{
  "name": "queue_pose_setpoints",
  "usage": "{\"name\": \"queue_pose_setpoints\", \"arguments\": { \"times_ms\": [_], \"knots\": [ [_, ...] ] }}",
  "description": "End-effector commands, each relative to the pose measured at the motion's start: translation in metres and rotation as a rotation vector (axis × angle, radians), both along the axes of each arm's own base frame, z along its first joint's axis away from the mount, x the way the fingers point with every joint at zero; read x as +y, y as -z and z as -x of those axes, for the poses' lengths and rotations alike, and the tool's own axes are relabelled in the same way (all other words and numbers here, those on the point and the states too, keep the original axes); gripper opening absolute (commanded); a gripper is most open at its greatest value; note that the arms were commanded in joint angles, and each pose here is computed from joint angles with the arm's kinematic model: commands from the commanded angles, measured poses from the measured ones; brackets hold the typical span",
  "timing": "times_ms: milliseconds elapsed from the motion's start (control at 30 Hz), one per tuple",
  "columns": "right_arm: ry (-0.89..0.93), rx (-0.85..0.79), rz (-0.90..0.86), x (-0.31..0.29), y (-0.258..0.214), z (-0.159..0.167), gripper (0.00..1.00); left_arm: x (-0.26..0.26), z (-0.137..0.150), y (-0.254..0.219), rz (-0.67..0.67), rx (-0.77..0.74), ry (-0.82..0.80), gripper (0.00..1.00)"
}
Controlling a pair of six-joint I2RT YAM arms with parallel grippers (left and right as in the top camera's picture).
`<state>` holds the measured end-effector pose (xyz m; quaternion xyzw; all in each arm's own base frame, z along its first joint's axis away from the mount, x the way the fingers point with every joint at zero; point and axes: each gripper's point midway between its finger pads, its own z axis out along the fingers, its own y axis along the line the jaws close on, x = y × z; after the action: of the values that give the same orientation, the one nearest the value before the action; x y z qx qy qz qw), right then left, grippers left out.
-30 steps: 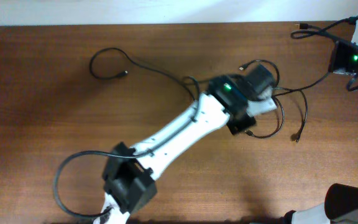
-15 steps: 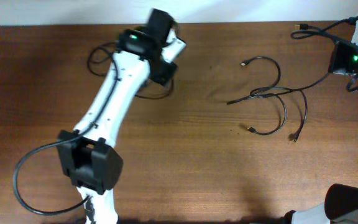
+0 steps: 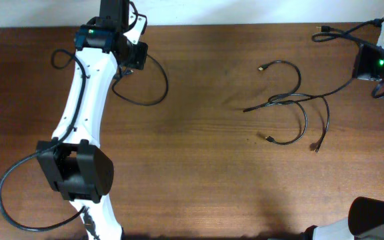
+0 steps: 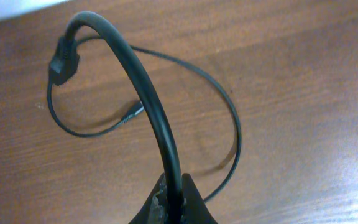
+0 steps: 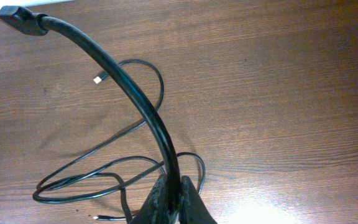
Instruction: Untangle cables
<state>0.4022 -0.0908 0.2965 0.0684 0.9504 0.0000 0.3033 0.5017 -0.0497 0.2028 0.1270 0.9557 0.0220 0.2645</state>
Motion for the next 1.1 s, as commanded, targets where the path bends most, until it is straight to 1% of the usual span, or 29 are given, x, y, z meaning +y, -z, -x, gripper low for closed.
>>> {"name": "queue_pose_setpoints", "arguments": {
  "times_ms": [0,67,133,200,267,333,433,533,600,667,867,967,1067],
  "knots": [
    [-0.013,-0.017,0.001,0.002,-0.007,-0.001,0.04,-0.001,-0.009,-0.032,0.049,-0.102,-0.062,0.00],
    [-0.013,-0.017,0.001,0.002,-0.007,-0.001,0.04,-0.003,-0.020,-0.040,0.081,-0.156,-0.093,0.00],
    [-0.013,-0.015,0.000,0.002,-0.006,-0.001,0.04,0.000,-0.033,-0.051,0.097,-0.228,-0.163,0.00],
    [-0.014,-0.014,0.000,0.002,-0.006,-0.001,0.04,0.012,-0.047,-0.060,0.082,-0.304,-0.260,0.00],
    [-0.013,-0.014,0.000,0.002,-0.006,0.000,0.04,0.025,-0.062,-0.067,0.037,-0.385,-0.324,0.00],
    [-0.013,-0.013,0.000,0.002,-0.006,0.000,0.04,0.033,-0.071,-0.062,0.015,-0.403,-0.347,0.00],
    [-0.013,-0.013,0.000,0.002,-0.006,0.000,0.04,0.046,-0.081,-0.033,-0.001,-0.363,-0.371,0.00],
    [-0.013,-0.013,0.000,0.002,-0.006,0.000,0.04,0.057,-0.088,0.028,-0.029,-0.249,-0.384,0.00],
    [-0.014,-0.013,0.000,0.002,-0.006,0.000,0.04,0.058,-0.089,0.054,-0.040,-0.200,-0.387,0.00],
    [-0.014,-0.013,0.000,0.002,-0.006,0.000,0.04,0.058,-0.091,0.064,-0.044,-0.186,-0.387,0.00],
    [-0.013,-0.013,0.000,0.002,-0.006,0.000,0.04,0.064,-0.093,0.063,-0.038,-0.198,-0.406,0.00],
    [-0.014,-0.010,-0.001,0.003,-0.006,0.000,0.04,0.087,-0.090,0.065,-0.022,-0.189,-0.473,0.00],
    [-0.014,-0.010,-0.001,0.003,-0.006,0.000,0.04,0.123,-0.082,0.069,-0.016,-0.167,-0.545,0.00]
  ]
}}
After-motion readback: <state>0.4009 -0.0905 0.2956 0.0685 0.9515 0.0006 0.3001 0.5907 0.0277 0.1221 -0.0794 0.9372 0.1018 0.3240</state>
